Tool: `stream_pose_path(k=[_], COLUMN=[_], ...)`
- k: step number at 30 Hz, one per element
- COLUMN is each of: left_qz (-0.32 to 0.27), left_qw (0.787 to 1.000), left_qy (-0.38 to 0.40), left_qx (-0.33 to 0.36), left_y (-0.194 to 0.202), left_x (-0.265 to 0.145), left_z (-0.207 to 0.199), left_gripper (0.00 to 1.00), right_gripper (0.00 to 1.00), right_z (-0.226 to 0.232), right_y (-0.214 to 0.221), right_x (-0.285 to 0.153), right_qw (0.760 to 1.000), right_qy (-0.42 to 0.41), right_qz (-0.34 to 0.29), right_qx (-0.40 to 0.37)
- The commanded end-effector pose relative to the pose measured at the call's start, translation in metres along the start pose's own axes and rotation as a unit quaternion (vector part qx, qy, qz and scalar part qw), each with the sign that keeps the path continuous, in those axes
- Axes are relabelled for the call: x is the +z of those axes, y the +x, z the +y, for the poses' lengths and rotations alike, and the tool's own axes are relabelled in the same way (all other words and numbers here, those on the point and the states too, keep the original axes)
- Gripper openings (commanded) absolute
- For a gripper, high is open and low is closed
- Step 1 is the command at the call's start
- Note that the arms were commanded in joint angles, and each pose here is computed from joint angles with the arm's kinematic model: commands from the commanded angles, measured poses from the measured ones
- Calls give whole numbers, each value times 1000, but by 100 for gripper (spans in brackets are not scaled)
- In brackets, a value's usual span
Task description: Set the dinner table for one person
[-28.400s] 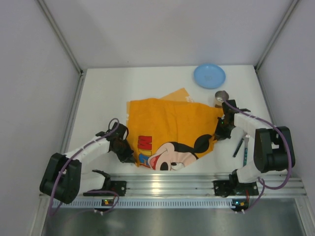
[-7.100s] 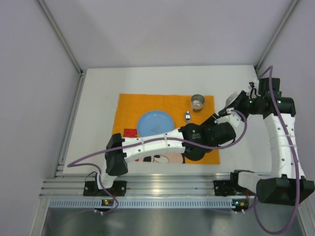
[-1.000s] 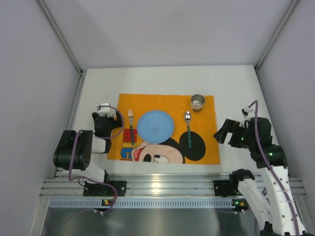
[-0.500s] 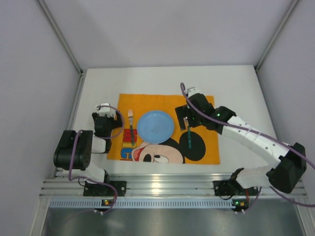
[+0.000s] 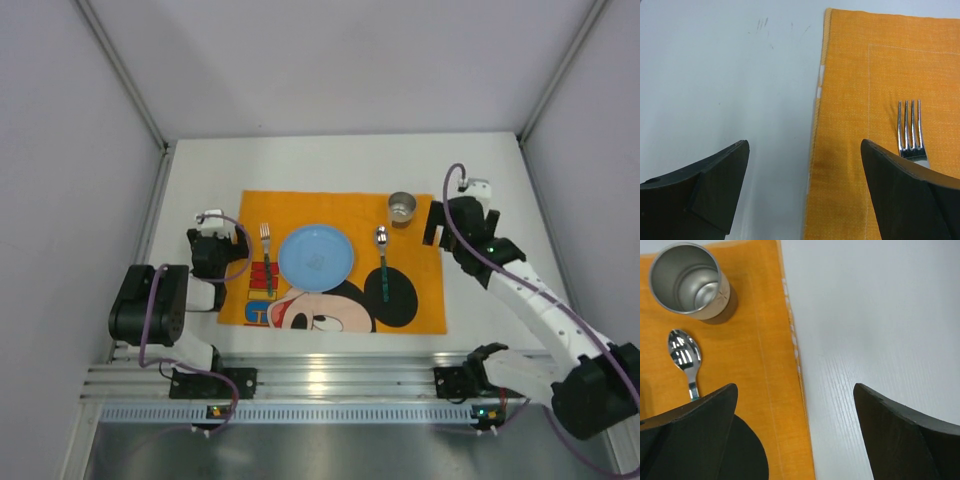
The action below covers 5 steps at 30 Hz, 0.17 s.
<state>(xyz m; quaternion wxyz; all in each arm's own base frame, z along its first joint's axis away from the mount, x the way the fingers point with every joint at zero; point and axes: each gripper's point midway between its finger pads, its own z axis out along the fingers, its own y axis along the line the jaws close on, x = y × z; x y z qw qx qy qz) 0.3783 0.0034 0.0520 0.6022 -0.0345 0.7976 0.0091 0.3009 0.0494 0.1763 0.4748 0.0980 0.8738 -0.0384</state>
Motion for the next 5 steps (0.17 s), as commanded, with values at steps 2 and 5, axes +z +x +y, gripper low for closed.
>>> stream_pose_path(k=[2, 5], left_qz=[-58, -58], left_qw=[998, 998], left_qy=[0, 0], left_qx=[-2, -2], left_y=[-33, -33], left_x=[6, 6], left_z=[-1, -1], left_gripper=[98, 99], right_gripper=[100, 100], right_z=[-2, -13], right_y=[-18, -29], right_x=[18, 26], right_qw=[999, 998], right_qy=[22, 49], right_qz=[-20, -38], right_qx=[33, 33])
